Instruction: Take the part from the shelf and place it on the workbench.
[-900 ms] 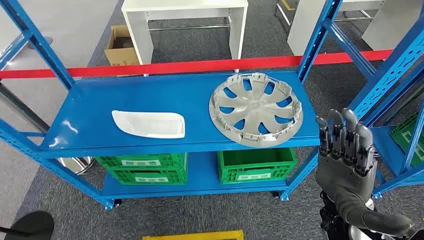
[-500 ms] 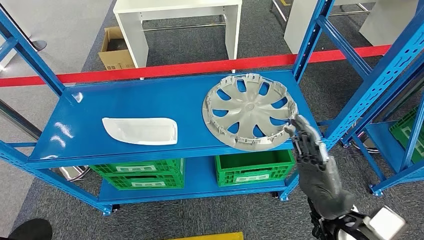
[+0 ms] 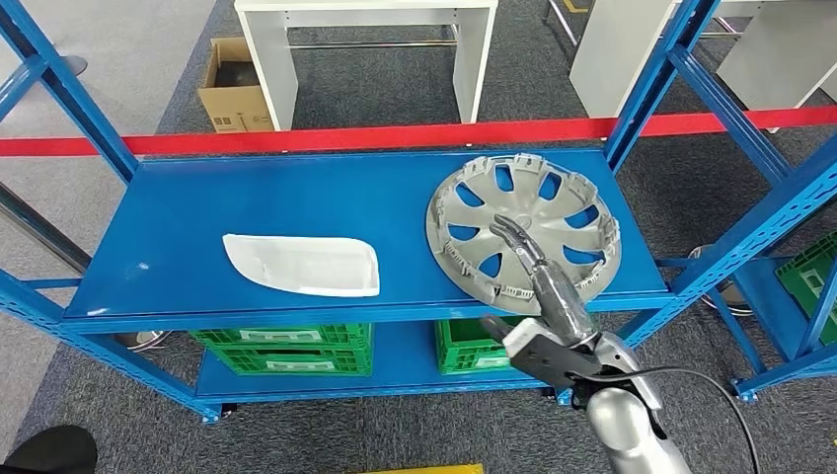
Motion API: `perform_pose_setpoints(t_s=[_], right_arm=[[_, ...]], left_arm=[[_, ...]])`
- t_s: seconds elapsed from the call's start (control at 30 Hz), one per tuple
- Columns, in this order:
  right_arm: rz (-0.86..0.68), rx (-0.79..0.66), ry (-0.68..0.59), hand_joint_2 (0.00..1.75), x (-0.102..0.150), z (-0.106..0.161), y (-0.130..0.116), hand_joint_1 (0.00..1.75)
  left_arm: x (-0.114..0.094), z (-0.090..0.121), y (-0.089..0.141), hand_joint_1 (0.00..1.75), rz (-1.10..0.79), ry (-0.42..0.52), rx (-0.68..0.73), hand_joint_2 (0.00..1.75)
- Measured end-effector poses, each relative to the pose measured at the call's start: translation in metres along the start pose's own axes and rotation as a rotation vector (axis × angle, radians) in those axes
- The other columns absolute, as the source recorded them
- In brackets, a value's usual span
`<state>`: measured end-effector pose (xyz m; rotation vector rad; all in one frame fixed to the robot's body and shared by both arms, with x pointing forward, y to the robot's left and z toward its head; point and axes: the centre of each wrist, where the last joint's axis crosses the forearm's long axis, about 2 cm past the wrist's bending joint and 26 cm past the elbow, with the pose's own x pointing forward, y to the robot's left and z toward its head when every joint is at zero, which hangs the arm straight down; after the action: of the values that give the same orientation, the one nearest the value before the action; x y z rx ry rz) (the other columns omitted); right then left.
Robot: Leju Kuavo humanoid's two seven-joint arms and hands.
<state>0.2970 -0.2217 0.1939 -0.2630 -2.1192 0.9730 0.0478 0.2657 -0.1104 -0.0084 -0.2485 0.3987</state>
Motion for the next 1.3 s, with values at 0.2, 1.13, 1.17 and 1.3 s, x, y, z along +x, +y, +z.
perform_pose_setpoints(t_s=[0.2,1.13,1.17,1.3], right_arm=[[0.212,0.053,-0.017,1.75,-0.011,-0.035,0.016,0.00],[0.444,0.251,0.269,1.75,-0.062,-0.020,0.018,0.00],[0.440,0.264,0.288,1.75,-0.065,-0.017,0.015,0.00],[0.418,0.322,0.352,1.75,-0.077,-0.006,0.004,0.00]], left_arm=[[-0.001,0.000,0.000,0.00,-0.003,0.002,-0.001,0.00],[-0.003,0.000,0.002,0.00,-0.016,0.004,0.008,0.00],[-0.003,0.000,0.002,0.00,-0.018,0.004,0.008,0.00],[-0.004,0.000,0.002,0.00,-0.023,0.005,0.008,0.00]])
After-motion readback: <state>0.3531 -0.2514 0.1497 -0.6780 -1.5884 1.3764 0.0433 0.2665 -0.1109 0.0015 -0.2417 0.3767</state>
